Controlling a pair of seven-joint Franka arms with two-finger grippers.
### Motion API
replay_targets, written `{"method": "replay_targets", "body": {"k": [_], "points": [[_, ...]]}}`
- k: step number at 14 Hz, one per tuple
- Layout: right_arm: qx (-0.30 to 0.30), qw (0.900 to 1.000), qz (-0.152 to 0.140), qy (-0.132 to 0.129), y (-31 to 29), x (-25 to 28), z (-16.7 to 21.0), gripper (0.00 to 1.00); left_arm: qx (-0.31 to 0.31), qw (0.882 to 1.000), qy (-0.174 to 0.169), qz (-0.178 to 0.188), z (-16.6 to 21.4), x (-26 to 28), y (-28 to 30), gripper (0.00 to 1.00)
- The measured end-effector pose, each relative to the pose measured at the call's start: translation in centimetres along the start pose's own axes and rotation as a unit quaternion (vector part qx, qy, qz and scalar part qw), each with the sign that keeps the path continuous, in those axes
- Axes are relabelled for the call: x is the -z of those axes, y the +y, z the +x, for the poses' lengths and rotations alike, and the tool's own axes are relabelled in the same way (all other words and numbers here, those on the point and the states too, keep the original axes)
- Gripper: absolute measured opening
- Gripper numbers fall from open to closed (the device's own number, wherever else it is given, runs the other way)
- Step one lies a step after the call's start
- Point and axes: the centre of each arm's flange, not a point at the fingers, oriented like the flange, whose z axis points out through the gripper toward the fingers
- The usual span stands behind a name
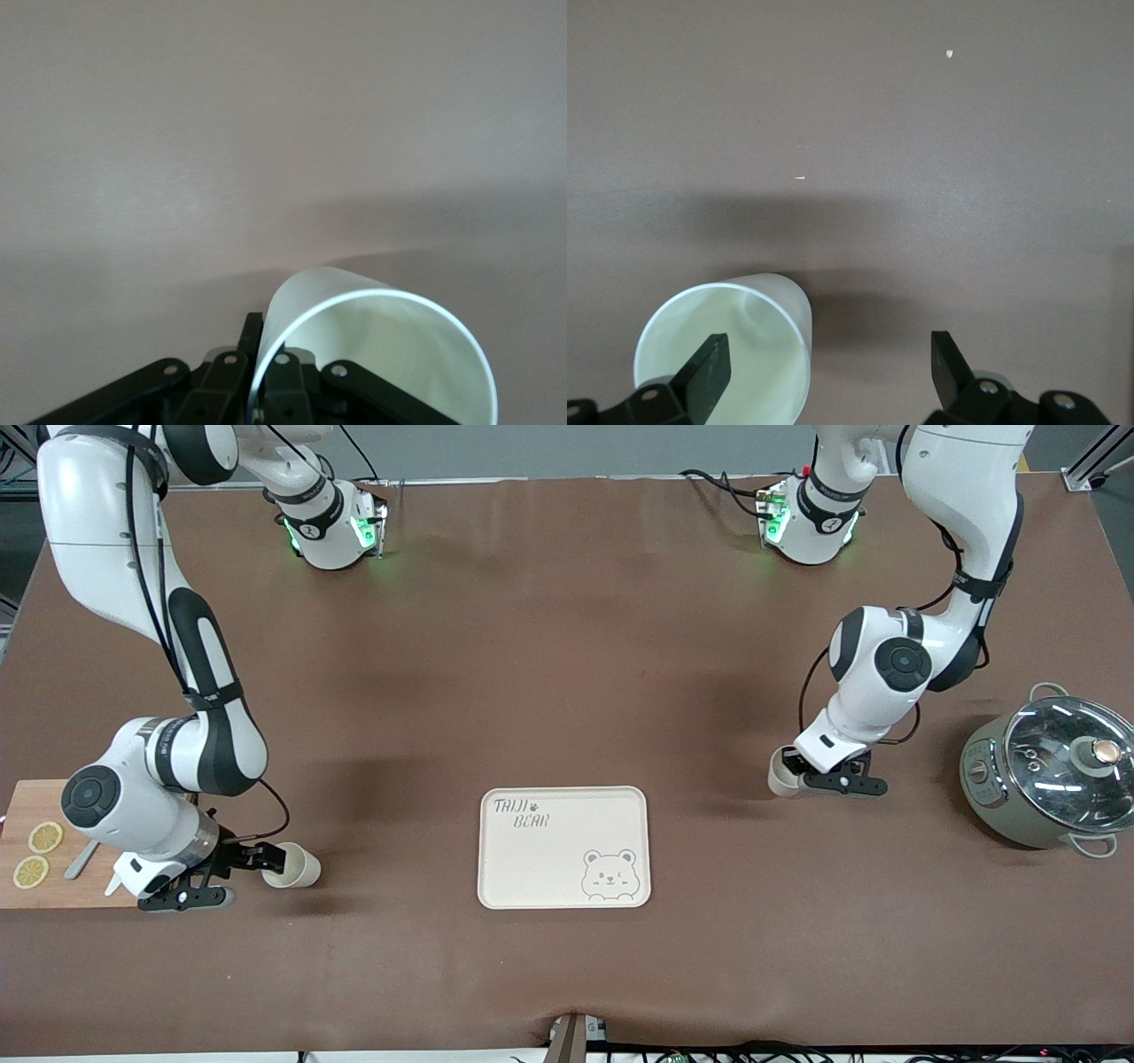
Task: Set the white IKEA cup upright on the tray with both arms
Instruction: 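Carry the cup with the left gripper onto the tray and lower it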
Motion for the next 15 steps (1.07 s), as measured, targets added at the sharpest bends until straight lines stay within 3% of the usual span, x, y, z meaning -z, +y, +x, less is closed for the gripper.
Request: {"method": "replay_targets", "body": {"k": [5,8,15], "points": [[0.000,1.000,-0.001,-0.005,0.0,-1.7,-0.3,1.00,0.106,0.993,-0.051,0.006,4.4,3.1,14.5,0.04],[0.000,1.000,-0.002,-0.002,0.1,-2.5,-0.4,1.00,0.152,0.987,-0.050,0.004,5.3,1.6,22.3,0.04],[0.000,1.000,-0.003,0.000,0.0,-3.0,-0.4,1.00,0.187,0.981,-0.046,0.000,5.5,-1.3,27.8,0.04]]}}
